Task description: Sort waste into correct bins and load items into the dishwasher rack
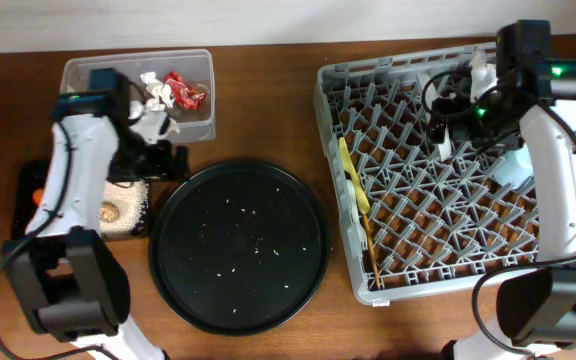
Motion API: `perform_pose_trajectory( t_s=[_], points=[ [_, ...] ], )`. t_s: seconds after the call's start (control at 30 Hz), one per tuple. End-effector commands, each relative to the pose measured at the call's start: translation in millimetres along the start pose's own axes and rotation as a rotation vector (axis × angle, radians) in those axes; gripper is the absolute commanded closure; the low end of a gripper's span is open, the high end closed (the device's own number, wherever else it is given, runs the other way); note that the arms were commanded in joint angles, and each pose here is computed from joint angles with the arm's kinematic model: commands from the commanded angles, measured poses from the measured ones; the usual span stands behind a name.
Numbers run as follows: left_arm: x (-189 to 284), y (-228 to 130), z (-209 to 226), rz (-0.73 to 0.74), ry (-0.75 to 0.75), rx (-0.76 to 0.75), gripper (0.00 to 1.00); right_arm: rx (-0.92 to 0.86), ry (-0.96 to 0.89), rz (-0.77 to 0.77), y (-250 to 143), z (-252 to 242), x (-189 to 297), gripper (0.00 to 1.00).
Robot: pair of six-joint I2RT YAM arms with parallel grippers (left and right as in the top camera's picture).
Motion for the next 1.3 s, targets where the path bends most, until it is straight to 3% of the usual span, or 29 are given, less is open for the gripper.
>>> perform_pose_trajectory(
  t_s=[0.0,0.07,0.13,0.2,0.3,0.4,0.47,0.63,0.7,0.83,0.97,1.07,1.1,1.17,1.27],
  points=[
    [11.1,-27.8,-24.6,0.124,-0.008,-0.024,0.01,-0.016,0.01,0.031,-12.4,-6.3,12.2,0.02],
    [13.7,-50.4,-30.2,0.21,-0.029,-0.011,0.01,-0.011,0.007,0.048,-25.1,-7.8,20.4,0.01],
    [19.4,-71.1,-36.2,0.125,-0.007,0.002,0.01,0.0,0.015,-0.038,-37.4,-6.7,35.1,0.02],
    [34.5,-86.5,-42.2,-0.068,0.039,0.001,0.01,0.017,0.025,-0.152,-54.6,-7.2,41.6,0.02],
    [81.8,-114.3,-56.2,-0.534,0.137,-0.032,0.01,0.045,0.019,-0.39,-102.3,-15.9,34.9,0.02],
    [131.0,-146.4,-71.9,-0.82,0.196,-0.078,0.01,0.046,0.019,-0.394,-145.8,-20.0,31.8,0.02],
    [150.5,-160.9,-78.5,-0.923,0.217,-0.094,0.0,0.043,0.017,-0.371,-150.7,-20.7,29.4,0.02],
    [153.9,-163.8,-79.8,-0.942,0.221,-0.097,0.01,0.026,0.006,-0.238,-146.0,-24.3,-0.7,0.02],
    [153.9,-163.8,-79.8,-0.942,0.221,-0.097,0.01,0.032,0.01,-0.289,-148.0,-23.0,11.0,0.02],
    [153.9,-163.8,-79.8,-0.942,0.221,-0.097,0.01,0.121,0.038,-0.78,-162.1,-10.5,88.5,0.02],
    [153.9,-163.8,-79.8,-0.942,0.221,-0.097,0.01,0.204,0.148,-1.233,-166.3,1.3,68.6,0.02],
    [153.9,-163.8,-79.8,-0.942,0.221,-0.097,0.01,0.202,0.175,-1.442,-155.3,0.6,46.7,0.02],
    [153.9,-163.8,-79.8,-0.942,0.221,-0.097,0.01,0.211,0.163,-1.463,-154.2,-0.9,38.7,0.02],
    [153.9,-163.8,-79.8,-0.942,0.221,-0.097,0.01,0.245,0.104,-1.311,-159.7,-7.0,-8.1,0.02],
    [153.9,-163.8,-79.8,-0.942,0.221,-0.097,0.01,0.237,0.093,-1.195,-166.9,-10.9,-32.8,0.02]
  ],
)
Point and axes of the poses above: each gripper's point midway between its finger pads, its own x axis back along the fingers, its own z axis along the line the jaws close on, y = z × x, the point moved 2 cm from there along x, back along the fingers, and after that the axes turned 6 degrees about -x, right-handed, at the moved point
